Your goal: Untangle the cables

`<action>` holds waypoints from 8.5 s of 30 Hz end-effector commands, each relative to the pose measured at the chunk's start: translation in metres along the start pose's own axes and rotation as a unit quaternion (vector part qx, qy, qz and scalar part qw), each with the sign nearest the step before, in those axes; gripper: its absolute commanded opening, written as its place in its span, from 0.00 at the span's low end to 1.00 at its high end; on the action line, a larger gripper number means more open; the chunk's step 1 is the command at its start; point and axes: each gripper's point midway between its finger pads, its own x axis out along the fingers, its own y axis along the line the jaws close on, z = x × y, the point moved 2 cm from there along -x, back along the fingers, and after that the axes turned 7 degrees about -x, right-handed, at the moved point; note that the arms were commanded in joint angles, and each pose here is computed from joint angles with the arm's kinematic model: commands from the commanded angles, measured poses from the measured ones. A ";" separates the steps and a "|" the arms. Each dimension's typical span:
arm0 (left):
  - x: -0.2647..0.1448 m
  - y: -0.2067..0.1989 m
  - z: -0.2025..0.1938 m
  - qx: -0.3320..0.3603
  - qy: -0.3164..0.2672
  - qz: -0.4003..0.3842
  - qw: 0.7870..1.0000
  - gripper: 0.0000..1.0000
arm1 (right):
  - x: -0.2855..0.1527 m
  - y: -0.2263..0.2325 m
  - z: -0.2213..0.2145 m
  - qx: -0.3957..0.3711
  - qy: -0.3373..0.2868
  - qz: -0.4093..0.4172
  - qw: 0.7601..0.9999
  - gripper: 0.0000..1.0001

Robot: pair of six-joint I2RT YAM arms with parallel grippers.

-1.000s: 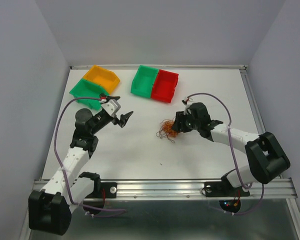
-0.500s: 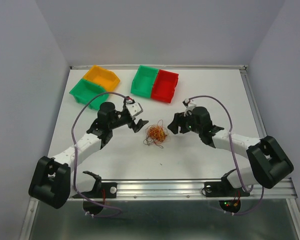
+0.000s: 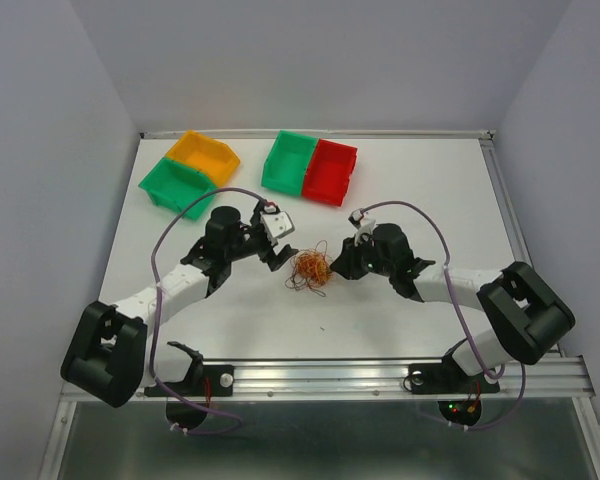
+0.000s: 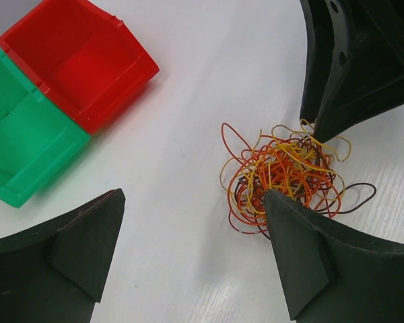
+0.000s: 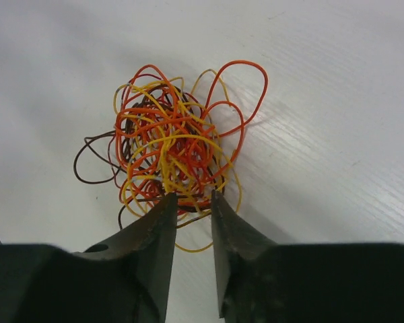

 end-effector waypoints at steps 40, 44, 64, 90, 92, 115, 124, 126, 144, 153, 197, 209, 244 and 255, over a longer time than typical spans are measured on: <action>-0.095 -0.028 0.151 0.050 -0.271 0.036 0.961 0.99 | -0.120 0.159 0.284 -0.097 -0.314 0.154 0.932 0.01; -0.084 -0.023 0.160 0.047 -0.258 0.019 0.965 0.99 | -0.120 0.173 0.284 -0.102 -0.314 0.169 0.929 0.00; -0.035 -0.004 0.159 0.003 -0.235 -0.015 0.972 0.63 | -0.114 0.202 0.300 -0.103 -0.327 0.209 0.916 0.00; 0.052 -0.039 0.032 -0.025 -0.066 -0.046 0.996 0.45 | -0.377 0.261 0.517 -0.085 -0.680 0.174 0.707 0.01; 0.057 -0.042 0.034 -0.021 -0.061 -0.050 0.997 0.35 | -0.387 0.261 0.522 -0.077 -0.690 0.171 0.699 0.01; -0.031 -0.063 0.132 0.038 -0.224 -0.071 0.971 0.81 | -0.348 0.244 0.477 -0.055 -0.651 0.179 0.736 0.01; -0.012 -0.065 0.134 0.026 -0.207 -0.106 0.972 0.00 | -0.345 0.239 0.479 -0.051 -0.654 0.166 0.736 0.01; -0.007 -0.050 0.125 0.017 -0.191 -0.058 0.980 0.00 | -0.350 0.226 0.482 -0.035 -0.668 0.129 0.732 0.00; -0.054 0.097 -0.023 -0.040 0.071 0.169 0.982 0.00 | -0.544 0.186 0.442 0.019 -0.792 0.008 0.610 0.01; -0.087 0.077 0.040 0.006 0.008 0.162 0.987 0.00 | -0.434 0.157 0.425 0.024 -0.676 -0.057 0.735 0.01; -0.075 -0.044 0.113 0.069 -0.057 -0.026 0.996 0.00 | -0.096 0.134 0.130 -0.110 -0.255 0.155 0.948 0.70; -0.075 -0.044 0.115 0.071 -0.068 -0.020 0.995 0.00 | -0.157 0.121 0.124 -0.100 -0.302 0.104 0.942 0.78; -0.080 -0.052 0.125 0.060 -0.102 -0.022 0.993 0.15 | -0.112 0.032 0.127 0.029 -0.294 -0.152 0.943 0.01; -0.101 0.009 0.129 0.008 -0.115 0.188 0.975 0.00 | -0.186 -0.065 0.075 0.129 -0.319 -0.440 0.830 0.00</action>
